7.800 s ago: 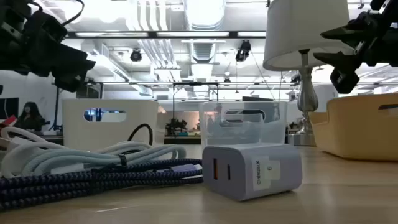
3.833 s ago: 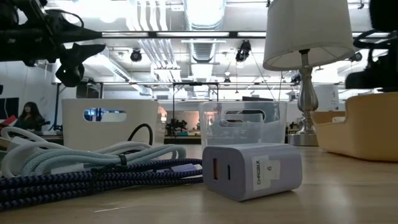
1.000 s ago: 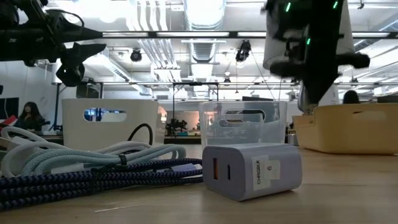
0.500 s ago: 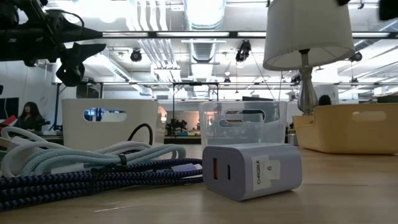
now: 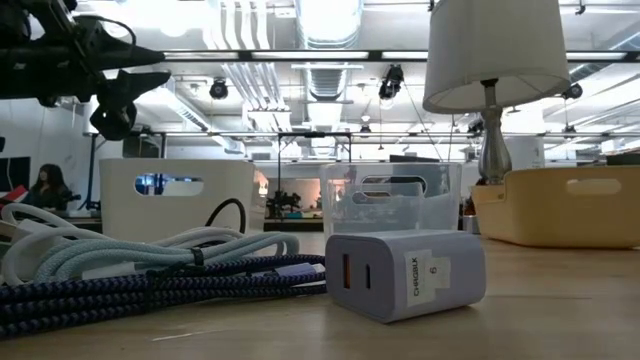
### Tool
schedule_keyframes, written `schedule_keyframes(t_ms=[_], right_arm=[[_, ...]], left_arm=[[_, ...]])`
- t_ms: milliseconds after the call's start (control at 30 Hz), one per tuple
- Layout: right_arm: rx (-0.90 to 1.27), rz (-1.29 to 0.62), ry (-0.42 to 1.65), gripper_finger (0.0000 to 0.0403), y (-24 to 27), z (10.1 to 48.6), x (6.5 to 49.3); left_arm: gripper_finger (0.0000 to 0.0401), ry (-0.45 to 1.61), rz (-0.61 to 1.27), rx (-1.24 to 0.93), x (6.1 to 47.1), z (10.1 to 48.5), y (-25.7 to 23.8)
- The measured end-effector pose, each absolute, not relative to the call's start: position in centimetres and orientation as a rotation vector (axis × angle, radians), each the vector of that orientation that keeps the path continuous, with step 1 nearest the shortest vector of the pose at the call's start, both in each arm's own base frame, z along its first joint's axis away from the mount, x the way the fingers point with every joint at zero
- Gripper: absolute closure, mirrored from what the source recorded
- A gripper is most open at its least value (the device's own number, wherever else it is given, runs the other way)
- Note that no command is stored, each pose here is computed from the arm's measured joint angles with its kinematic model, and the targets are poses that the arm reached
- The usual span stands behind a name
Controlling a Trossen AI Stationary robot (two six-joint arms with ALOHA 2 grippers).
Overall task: Pick and place items into bin
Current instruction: Adjust the card reader box
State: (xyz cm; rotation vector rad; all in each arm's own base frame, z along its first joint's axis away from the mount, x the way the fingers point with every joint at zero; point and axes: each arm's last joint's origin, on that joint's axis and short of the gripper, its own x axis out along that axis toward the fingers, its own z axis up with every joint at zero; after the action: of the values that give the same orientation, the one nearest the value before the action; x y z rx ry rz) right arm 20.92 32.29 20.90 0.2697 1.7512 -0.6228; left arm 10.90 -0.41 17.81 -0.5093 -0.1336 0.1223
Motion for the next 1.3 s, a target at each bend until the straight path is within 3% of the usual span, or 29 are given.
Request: schedule_keyframes(t_ms=[333, 633, 767, 900, 1067, 1300], right_arm=[[0.263, -0.685, 1.808, 0.0195, 36.4, 16.9, 22.9], [0.302, -0.734, 1.791, 0.0195, 36.6, 16.4, 23.9], [0.434, -0.831, 1.738, 0.0195, 35.1, 18.2, 25.2], [0.678, -1.031, 1.502, 0.0195, 32.8, 21.8, 25.8], [0.962, -1.177, 1.316, 0.0195, 30.6, 26.5, 22.8], [0.916, -1.224, 1.336, 0.0195, 26.9, 26.9, 19.0]], left_arm=[[0.0295, -0.087, 0.104, -0.502, 11.2, 17.4, -0.5], [0.0295, -0.046, 0.089, -0.527, 11.5, 17.1, -0.6], [0.0295, -0.049, 0.088, -0.635, 11.5, 17.1, -0.6], [0.0295, -0.051, 0.088, -0.652, 11.5, 17.1, -0.6], [0.0295, -0.069, 0.083, -0.658, 11.5, 17.4, -0.6], [0.0295, -0.119, 0.067, -0.666, 11.5, 18.0, -0.6]])
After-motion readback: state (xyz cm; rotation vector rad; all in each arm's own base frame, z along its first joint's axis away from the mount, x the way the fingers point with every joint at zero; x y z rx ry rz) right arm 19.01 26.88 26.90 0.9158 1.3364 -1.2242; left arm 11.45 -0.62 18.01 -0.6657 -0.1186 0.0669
